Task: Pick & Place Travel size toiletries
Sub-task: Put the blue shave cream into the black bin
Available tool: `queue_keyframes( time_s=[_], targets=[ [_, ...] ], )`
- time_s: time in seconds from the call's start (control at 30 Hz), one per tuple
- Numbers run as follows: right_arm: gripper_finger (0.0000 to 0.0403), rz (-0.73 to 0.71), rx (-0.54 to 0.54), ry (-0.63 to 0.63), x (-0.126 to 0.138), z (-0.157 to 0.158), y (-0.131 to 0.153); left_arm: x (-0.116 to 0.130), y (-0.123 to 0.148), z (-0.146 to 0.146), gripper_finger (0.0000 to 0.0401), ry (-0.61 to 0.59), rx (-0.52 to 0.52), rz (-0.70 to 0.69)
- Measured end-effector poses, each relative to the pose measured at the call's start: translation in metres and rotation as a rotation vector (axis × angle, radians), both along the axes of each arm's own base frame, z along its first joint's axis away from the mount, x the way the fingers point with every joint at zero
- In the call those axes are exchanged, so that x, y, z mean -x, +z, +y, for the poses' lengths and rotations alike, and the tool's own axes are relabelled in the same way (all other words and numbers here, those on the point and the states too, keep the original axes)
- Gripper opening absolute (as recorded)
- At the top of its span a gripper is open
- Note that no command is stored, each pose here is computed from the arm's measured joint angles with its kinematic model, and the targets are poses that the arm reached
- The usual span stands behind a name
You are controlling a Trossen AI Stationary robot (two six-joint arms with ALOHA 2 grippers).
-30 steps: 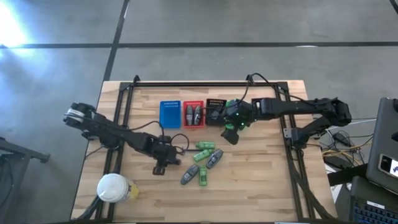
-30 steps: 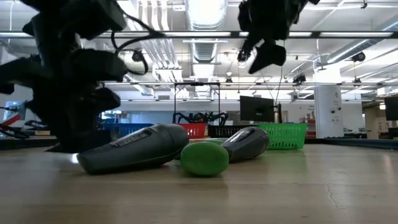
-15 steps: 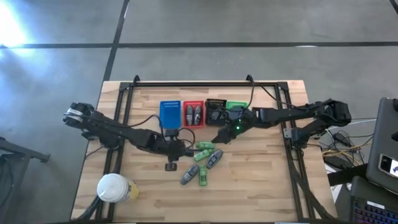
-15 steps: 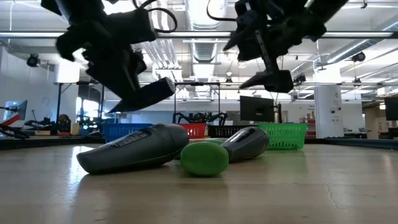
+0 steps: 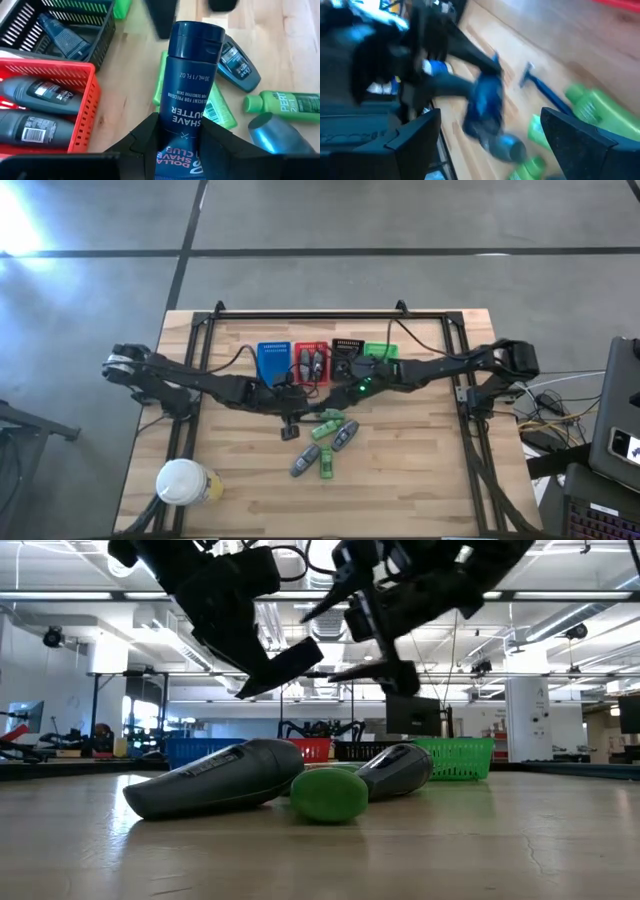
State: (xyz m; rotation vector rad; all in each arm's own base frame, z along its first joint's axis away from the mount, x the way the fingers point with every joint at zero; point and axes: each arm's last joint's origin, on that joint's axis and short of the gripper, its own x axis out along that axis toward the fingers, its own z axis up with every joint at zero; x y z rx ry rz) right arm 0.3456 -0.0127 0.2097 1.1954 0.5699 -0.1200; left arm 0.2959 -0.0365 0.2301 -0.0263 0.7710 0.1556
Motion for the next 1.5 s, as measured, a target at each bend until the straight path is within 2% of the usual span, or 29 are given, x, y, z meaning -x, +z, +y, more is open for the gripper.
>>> queue_keyframes(
  time_s=[0.23,0.4,0.7,1.03,1.33,1.5],
  targets=[
    [0.0323,0.01,0.009,0.023,-0.021,-0.001,0.007,-0.001,0.002,0.002,0.0117,0.011,0.005,-0.006],
    [0.0309,0.103,0.034,0.04,-0.02,-0.001,0.004,-0.001,0.001,0.002,0.0117,0.013,0.004,-0.003],
    [0.0277,0.095,0.026,0.035,-0.018,-0.001,0.006,-0.001,0.002,0.003,0.0117,0.025,-0.02,-0.006],
    [0.0219,0.077,0.006,0.049,-0.022,0.0,0.003,-0.001,0.002,0.003,0.0117,0.025,-0.021,-0.008],
    [0.012,0.074,0.022,0.064,-0.022,0.0,0.003,-0.001,0.001,0.002,0.0131,0.026,-0.005,-0.009],
    [0.0119,0.088,0.034,0.071,-0.021,-0.002,0.002,-0.001,0.002,0.001,0.0163,0.07,0.049,-0.022]
  ],
)
